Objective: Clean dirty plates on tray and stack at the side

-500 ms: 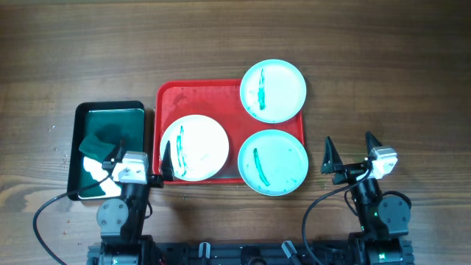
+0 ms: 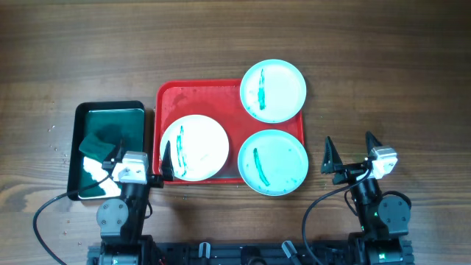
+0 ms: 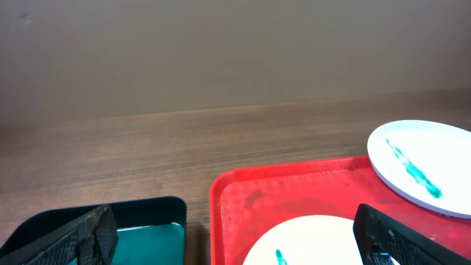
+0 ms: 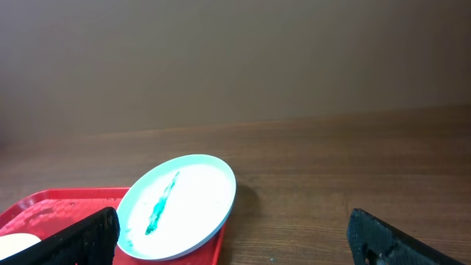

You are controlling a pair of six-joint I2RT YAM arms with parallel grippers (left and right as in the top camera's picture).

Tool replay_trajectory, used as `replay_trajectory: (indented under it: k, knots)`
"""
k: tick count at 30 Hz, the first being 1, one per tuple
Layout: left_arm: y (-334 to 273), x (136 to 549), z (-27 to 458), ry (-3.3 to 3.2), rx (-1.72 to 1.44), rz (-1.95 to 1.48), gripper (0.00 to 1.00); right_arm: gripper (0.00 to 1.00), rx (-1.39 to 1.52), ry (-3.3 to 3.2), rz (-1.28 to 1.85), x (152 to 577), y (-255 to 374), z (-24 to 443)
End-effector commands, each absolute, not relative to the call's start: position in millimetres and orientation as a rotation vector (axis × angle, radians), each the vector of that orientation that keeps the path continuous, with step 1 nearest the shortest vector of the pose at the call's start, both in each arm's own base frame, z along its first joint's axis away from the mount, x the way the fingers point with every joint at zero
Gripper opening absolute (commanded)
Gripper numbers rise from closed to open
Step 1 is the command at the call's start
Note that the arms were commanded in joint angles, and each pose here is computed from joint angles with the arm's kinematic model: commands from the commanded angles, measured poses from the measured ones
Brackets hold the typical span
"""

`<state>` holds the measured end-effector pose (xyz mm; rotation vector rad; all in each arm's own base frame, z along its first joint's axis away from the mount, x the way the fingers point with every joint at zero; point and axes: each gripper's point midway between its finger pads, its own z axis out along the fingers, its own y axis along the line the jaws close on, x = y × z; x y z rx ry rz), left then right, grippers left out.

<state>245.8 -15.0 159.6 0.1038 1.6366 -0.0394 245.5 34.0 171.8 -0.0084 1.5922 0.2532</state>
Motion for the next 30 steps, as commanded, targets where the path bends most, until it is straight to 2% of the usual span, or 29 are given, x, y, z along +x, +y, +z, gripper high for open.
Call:
replay_trajectory:
  k: [1, 30]
  knots:
    - [-12.0, 245.8, 157.4, 1.639, 0.105, -0.017, 1.0, 1.0, -0.014, 1.588, 0.265, 245.1, 35.6, 172.4]
    - [-12.1, 245.8, 157.4, 1.639, 0.105, -0.017, 1.0, 1.0, -0.009, 1.588, 0.262, 245.3, 34.6, 172.4]
